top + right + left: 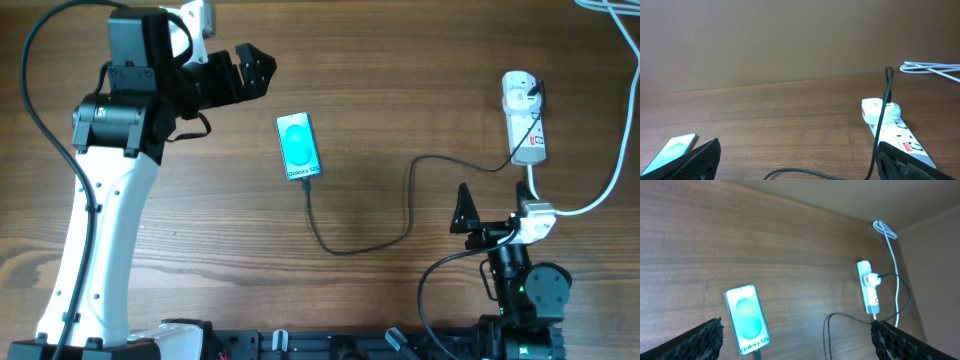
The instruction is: Plug charger to phone and switch on socket
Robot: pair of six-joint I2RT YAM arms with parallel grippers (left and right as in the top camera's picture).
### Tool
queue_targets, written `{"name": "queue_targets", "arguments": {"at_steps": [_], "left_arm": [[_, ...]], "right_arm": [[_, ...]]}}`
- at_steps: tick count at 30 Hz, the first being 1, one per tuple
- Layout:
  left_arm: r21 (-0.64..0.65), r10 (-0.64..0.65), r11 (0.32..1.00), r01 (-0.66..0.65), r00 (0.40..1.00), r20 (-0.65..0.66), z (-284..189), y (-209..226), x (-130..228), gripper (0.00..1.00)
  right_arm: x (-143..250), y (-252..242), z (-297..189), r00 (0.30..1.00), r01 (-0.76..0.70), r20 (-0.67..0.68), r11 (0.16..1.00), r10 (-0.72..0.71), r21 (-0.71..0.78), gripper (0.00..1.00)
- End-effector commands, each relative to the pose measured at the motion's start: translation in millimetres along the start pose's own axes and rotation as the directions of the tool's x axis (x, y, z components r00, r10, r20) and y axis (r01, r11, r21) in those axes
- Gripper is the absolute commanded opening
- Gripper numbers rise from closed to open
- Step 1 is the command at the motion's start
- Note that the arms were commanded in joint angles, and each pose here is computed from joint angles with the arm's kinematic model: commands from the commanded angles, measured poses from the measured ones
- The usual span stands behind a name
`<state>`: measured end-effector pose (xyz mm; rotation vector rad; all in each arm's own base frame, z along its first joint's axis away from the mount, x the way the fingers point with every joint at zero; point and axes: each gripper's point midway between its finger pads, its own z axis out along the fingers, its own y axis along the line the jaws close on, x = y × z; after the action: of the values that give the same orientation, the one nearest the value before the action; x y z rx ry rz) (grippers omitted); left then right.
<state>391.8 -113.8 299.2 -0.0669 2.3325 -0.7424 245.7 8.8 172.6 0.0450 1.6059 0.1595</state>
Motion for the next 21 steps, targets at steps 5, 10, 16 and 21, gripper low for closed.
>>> {"name": "queue_targets", "arguments": {"at_steps": [5, 10, 16, 21], "left_arm": [[-0.106, 0.048, 0.994, -0.037, 0.993, 0.105, -24, 10, -11, 1.00], [-0.208, 0.145, 0.975, -0.071, 0.919, 0.367, -49, 30, -15, 1.00], [-0.194, 0.199, 0.976, -0.101, 0.775, 0.599, -80, 54, 26, 1.00], [-0.252, 0.294, 0.954, -0.164, 0.690, 0.662, -88, 79, 78, 1.00]], "right_arm": [[-4, 2, -1, 1.000, 0.022, 0.020, 1.000, -0.022, -0.007, 1.00], [-4, 2, -1, 1.000, 0.022, 0.020, 1.000, -0.022, -0.006, 1.00], [-4, 2, -1, 1.000, 0.022, 0.020, 1.000, -0.022, -0.007, 1.00], [-4, 2, -1, 1.000, 0.022, 0.020, 1.000, -0.022, -0.006, 1.00]]}}
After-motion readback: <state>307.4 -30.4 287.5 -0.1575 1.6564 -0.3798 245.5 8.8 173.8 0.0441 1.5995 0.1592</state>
